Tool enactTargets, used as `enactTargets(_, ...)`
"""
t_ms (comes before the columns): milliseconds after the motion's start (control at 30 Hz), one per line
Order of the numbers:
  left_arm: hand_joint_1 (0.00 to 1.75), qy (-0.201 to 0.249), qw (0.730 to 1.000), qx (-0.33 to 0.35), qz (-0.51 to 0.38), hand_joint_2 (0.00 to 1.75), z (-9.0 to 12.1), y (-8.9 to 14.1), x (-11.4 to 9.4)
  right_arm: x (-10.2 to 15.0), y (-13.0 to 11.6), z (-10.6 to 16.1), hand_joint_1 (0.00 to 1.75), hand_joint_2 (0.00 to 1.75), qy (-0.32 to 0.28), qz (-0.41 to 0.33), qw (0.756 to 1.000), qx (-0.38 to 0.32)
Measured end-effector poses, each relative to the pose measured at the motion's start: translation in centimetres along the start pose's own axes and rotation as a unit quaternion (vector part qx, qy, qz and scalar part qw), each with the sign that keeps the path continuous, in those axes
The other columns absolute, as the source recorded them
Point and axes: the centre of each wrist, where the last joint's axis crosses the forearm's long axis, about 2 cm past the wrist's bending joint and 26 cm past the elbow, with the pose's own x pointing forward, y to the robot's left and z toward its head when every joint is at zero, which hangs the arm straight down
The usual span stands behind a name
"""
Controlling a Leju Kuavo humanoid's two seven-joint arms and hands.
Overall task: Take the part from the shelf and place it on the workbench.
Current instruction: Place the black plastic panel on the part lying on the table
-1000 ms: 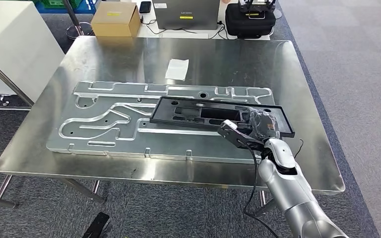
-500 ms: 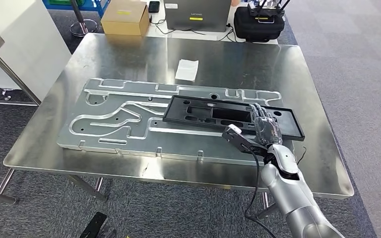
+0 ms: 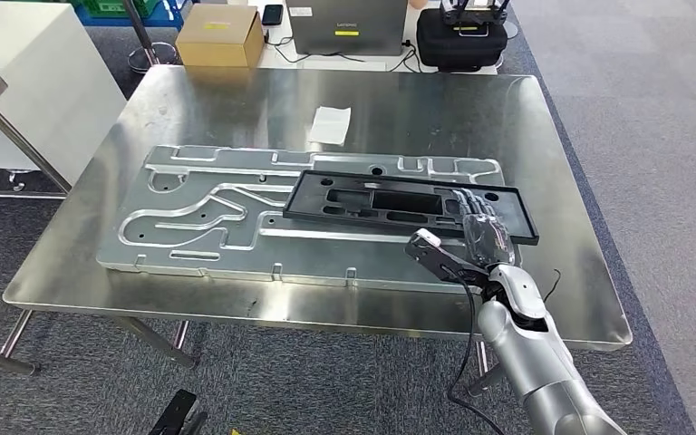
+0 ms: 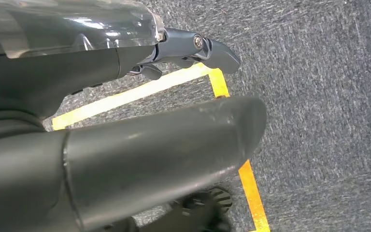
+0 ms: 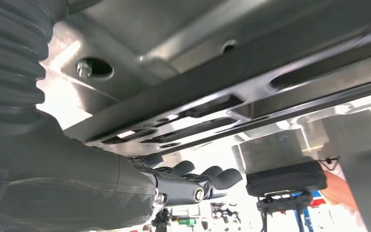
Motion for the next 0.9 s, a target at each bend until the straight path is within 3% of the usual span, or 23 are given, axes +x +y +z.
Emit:
enactTargets(500,0.00,-0.001,1.000,-0.005,0.003,0.00,0.0,-0.1,0.0,-0.1,0.3,0.6,0.00,1.75,-0.001,-0.007,1.000,0.000)
enactTargets(833,0.00,0.006,1.000,-0.009,0.006,0.00,0.2,-0.4,-0.4,1.6,0.3,0.9,0.00,1.75,-0.016,-0.006,0.999,-0.040)
enactTargets(900,0.00,0.007,1.000,-0.009,0.007,0.00,0.2,-0.4,-0.4,2.1,0.4,1.1,0.00,0.87,-0.021,-0.004,0.999,-0.046)
